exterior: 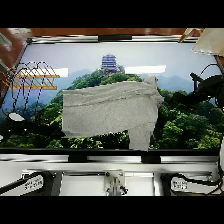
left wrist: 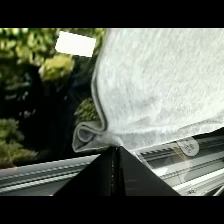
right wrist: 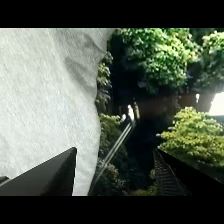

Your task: Fold the shirts.

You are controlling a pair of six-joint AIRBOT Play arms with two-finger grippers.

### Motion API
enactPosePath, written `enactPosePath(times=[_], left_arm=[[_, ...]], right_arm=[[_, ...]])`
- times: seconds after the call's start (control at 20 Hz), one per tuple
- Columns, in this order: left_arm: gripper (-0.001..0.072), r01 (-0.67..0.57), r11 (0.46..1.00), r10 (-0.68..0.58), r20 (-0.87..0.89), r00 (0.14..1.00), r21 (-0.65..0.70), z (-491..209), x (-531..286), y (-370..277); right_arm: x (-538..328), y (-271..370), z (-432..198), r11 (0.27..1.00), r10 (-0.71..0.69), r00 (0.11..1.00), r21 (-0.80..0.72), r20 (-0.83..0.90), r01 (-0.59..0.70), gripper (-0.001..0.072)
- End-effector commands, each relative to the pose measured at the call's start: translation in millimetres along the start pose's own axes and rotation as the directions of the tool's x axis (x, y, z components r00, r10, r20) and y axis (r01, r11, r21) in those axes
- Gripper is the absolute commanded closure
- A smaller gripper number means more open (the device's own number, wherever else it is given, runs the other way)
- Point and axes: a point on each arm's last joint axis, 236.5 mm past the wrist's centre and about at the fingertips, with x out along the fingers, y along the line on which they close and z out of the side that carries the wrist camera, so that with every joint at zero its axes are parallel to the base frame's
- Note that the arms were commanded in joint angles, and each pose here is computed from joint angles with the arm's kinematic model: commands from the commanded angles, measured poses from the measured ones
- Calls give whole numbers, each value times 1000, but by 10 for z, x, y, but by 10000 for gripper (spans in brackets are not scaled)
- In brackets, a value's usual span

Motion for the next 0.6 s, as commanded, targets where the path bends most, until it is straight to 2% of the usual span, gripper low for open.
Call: enactPosePath(times=[0.0, 0.15, 0.55], left_arm=[[679, 6, 1000, -6, 5, 1000, 27, 17, -28, -36], [679, 7, 999, -8, 28, 1000, 48, 78, -94, -87], [670, 19, 997, -20, 15, 1000, 73, 49, -181, -176]], right_arm=[[157, -3, -303, 1000, 26, 992, -4, -121, -26, 83], [385, 204, -626, 987, 158, 958, 28, -239, -156, 83], [558, 169, -724, 985, 169, 954, 57, -248, -160, 83]])
